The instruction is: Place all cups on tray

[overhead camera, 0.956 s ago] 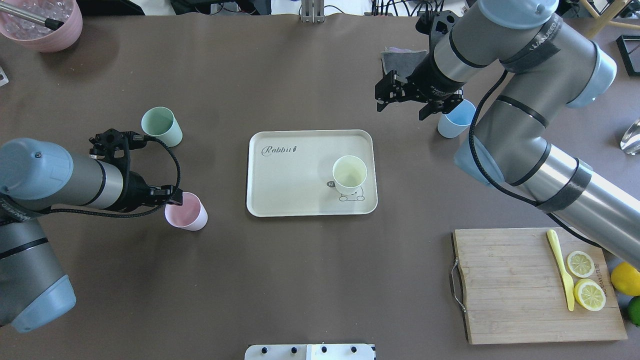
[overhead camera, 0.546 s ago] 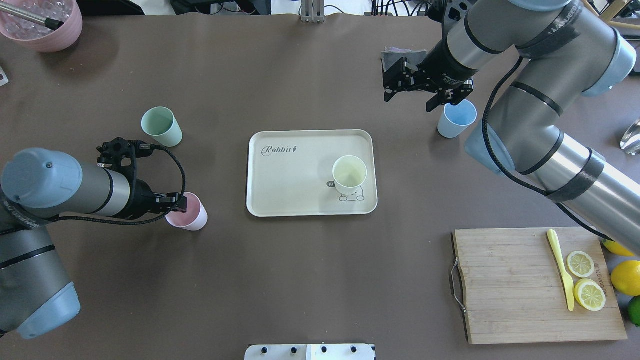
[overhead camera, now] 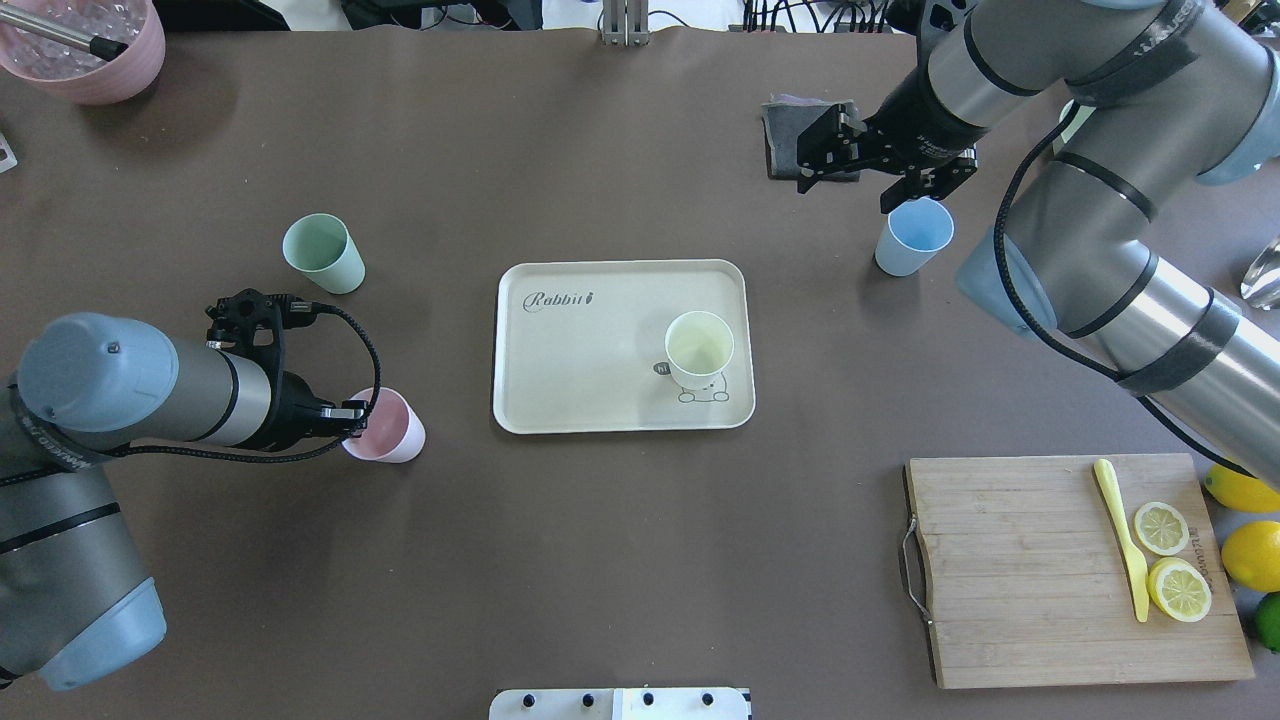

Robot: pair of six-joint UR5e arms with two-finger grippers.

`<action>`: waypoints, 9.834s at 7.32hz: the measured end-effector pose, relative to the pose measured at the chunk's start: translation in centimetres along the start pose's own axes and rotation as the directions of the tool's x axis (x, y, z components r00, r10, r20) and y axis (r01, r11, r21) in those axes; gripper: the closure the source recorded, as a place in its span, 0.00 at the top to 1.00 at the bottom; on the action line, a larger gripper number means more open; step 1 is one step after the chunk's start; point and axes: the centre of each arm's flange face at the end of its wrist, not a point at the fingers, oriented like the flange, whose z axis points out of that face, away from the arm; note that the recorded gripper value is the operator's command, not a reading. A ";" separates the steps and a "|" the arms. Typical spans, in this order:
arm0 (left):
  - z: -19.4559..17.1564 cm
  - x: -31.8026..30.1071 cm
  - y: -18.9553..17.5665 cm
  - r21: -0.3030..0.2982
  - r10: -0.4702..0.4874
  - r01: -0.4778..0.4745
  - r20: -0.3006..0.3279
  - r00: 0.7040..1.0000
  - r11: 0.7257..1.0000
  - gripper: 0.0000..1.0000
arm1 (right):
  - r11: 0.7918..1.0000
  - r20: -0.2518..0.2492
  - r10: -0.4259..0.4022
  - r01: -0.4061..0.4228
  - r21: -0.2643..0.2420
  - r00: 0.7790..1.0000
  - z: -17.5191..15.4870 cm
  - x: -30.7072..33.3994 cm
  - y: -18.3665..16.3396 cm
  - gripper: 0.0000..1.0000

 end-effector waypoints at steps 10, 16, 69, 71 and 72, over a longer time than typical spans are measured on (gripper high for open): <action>-2.7 16.4 -2.8 0.037 -0.130 0.131 -0.028 0.991 0.991 0.00 | 0.998 -0.205 -0.064 0.067 0.006 0.977 3.2 15.2 -4.6 1.00; 1.5 18.3 -3.2 0.064 -0.122 0.120 0.035 0.992 0.991 0.00 | 0.998 -0.229 -0.063 0.064 -0.006 0.971 5.0 15.8 -4.7 1.00; 1.2 -8.6 -21.7 0.036 0.183 -0.189 0.114 0.976 0.981 0.52 | 0.999 -0.063 -0.027 0.029 0.022 0.998 4.9 -6.1 -5.2 1.00; 2.5 -7.7 -20.2 0.037 0.184 -0.188 0.089 0.979 0.981 0.00 | 0.999 -0.066 -0.024 0.026 0.022 0.998 4.8 -6.0 -5.2 1.00; 2.7 -7.8 -19.9 0.038 0.190 -0.193 0.085 0.978 0.980 0.00 | 0.999 -0.066 -0.024 0.026 0.022 0.998 4.8 -6.0 -5.1 1.00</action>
